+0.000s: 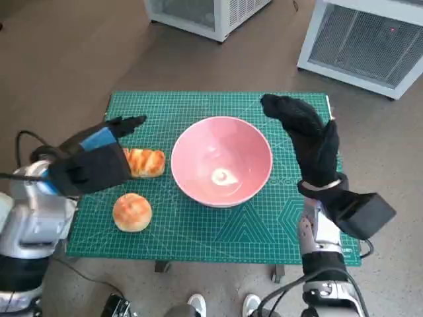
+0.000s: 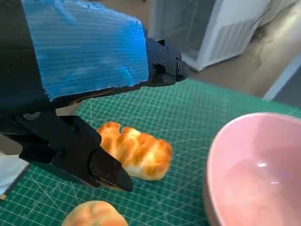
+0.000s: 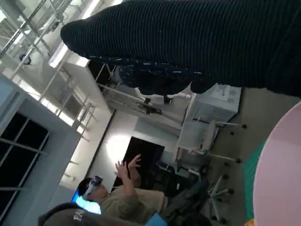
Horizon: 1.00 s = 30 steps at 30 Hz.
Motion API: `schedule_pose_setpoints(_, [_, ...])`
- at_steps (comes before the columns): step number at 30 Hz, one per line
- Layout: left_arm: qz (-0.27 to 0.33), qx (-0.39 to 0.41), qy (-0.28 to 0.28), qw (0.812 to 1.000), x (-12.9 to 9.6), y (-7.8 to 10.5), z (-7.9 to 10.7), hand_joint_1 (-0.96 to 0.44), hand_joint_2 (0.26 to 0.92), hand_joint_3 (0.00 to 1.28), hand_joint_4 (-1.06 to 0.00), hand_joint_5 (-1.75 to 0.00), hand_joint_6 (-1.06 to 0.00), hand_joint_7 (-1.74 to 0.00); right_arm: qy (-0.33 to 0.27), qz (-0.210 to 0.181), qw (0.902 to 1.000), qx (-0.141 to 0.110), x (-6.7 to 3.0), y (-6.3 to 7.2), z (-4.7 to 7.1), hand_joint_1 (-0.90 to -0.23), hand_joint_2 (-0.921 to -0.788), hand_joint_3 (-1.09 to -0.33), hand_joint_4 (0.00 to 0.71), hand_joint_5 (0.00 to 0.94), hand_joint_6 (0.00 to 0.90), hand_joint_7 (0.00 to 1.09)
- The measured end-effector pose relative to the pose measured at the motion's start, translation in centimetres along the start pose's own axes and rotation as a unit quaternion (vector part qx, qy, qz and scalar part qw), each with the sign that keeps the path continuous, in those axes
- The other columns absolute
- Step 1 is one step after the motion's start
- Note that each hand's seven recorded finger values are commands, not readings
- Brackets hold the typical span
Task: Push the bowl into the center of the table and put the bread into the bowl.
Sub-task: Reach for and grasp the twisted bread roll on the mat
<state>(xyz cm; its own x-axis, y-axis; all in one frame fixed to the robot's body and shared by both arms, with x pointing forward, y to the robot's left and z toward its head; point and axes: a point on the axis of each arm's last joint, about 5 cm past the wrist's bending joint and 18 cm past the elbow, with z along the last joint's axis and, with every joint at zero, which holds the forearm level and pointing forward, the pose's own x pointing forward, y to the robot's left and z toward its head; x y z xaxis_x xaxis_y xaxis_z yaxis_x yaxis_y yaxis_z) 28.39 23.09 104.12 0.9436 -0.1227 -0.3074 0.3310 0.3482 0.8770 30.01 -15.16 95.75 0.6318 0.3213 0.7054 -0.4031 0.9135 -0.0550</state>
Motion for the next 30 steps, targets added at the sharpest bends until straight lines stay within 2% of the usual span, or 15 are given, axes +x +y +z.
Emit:
schedule_pose_setpoints(8, [-0.024,0.023,0.043,0.999,2.3,-1.1,0.1,0.08,0.744,0.01,-0.17,-0.01,-0.27,-0.01,0.001,-0.005,1.0000,0.005,-0.10,0.0,-0.1,-0.780,-0.921,-0.775,0.250,0.001,0.062,0.56])
schedule_pose_setpoints(14, [-0.042,0.043,0.085,0.995,4.1,-2.0,-0.1,0.07,0.758,0.02,-0.20,-0.02,-0.32,-0.02,0.000,-0.007,0.9999,0.008,-0.08,0.2,-0.2,-0.775,-0.921,-0.776,0.249,0.000,0.060,0.56])
schedule_pose_setpoints(16, [-0.047,0.047,0.095,0.993,4.5,-2.3,-0.1,0.08,0.764,0.02,-0.22,-0.02,-0.36,-0.03,0.000,-0.007,0.9999,0.008,-0.09,0.2,-0.2,-0.775,-0.921,-0.777,0.249,0.000,0.059,0.56])
schedule_pose_setpoints(18, [-0.052,0.053,0.104,0.992,5.0,-2.6,-0.1,0.09,0.768,0.02,-0.30,-0.04,-0.41,-0.03,0.000,-0.008,0.9999,0.008,-0.09,0.2,-0.2,-0.775,-0.921,-0.777,0.249,0.000,0.059,0.56])
schedule_pose_setpoints(19, [-0.054,0.055,0.107,0.991,5.2,-2.7,-0.1,0.10,0.771,0.02,-0.37,-0.35,-0.46,-0.02,0.000,-0.008,0.9999,0.008,-0.09,0.2,-0.1,-0.774,-0.921,-0.777,0.248,0.000,0.059,0.57])
schedule_pose_setpoints(20, [-0.056,0.058,0.111,0.991,5.4,-2.8,-0.2,0.10,0.773,0.02,-0.38,-0.50,-0.48,-0.02,0.000,-0.009,0.9999,0.008,-0.10,0.2,-0.1,-0.774,-0.921,-0.777,0.248,0.000,0.058,0.57])
schedule_pose_setpoints(21, [-0.058,0.062,0.114,0.990,5.6,-3.0,-0.2,0.20,0.748,0.18,-0.49,-0.78,-0.52,-0.02,-0.001,-0.009,0.9999,0.008,-0.12,0.2,-0.1,-0.774,-0.921,-0.778,0.248,0.000,0.058,0.57])
schedule_pose_setpoints(22, [-0.060,0.065,0.116,0.989,5.7,-3.2,-0.2,0.27,0.710,0.31,-0.57,-0.97,-0.55,-0.02,-0.001,-0.010,0.9999,0.008,-0.12,0.2,-0.1,-0.774,-0.921,-0.778,0.247,0.000,0.058,0.57])
schedule_pose_setpoints(23, [-0.062,0.069,0.118,0.989,5.9,-3.4,-0.3,0.30,0.670,0.41,-0.60,-1.05,-0.58,-0.02,-0.001,-0.010,0.9999,0.008,-0.14,0.2,-0.1,-0.774,-0.921,-0.778,0.247,0.000,0.058,0.57])
schedule_pose_setpoints(24, [-0.064,0.072,0.119,0.988,6.0,-3.5,-0.3,0.35,0.599,0.59,-0.63,-1.20,-0.61,-0.02,0.000,-0.010,0.9999,0.008,-0.14,0.2,-0.1,-0.774,-0.921,-0.778,0.247,0.000,0.057,0.57])
schedule_pose_setpoints(26, [-0.066,0.083,0.121,0.987,6.3,-3.8,-0.5,0.37,0.629,0.56,-0.66,-1.24,-0.67,-0.04,0.000,-0.011,0.9999,0.008,-0.18,0.2,-0.2,-0.773,-0.921,-0.778,0.247,0.000,0.057,0.57])
schedule_pose_setpoints(27, [-0.068,0.087,0.121,0.987,6.4,-3.9,-0.5,0.37,0.717,0.42,-0.67,-1.24,-0.72,-0.06,0.000,-0.011,0.9999,0.008,-0.20,0.2,-0.2,-0.773,-0.921,-0.778,0.247,0.000,0.056,0.57])
schedule_pose_setpoints(30, [-0.071,0.098,0.119,0.985,6.6,-4.2,-0.6,0.37,0.852,0.19,-0.68,-1.24,-0.80,-0.12,0.001,-0.012,0.9999,0.009,-0.28,0.2,-0.2,-0.772,-0.921,-0.779,0.246,0.000,0.056,0.57])
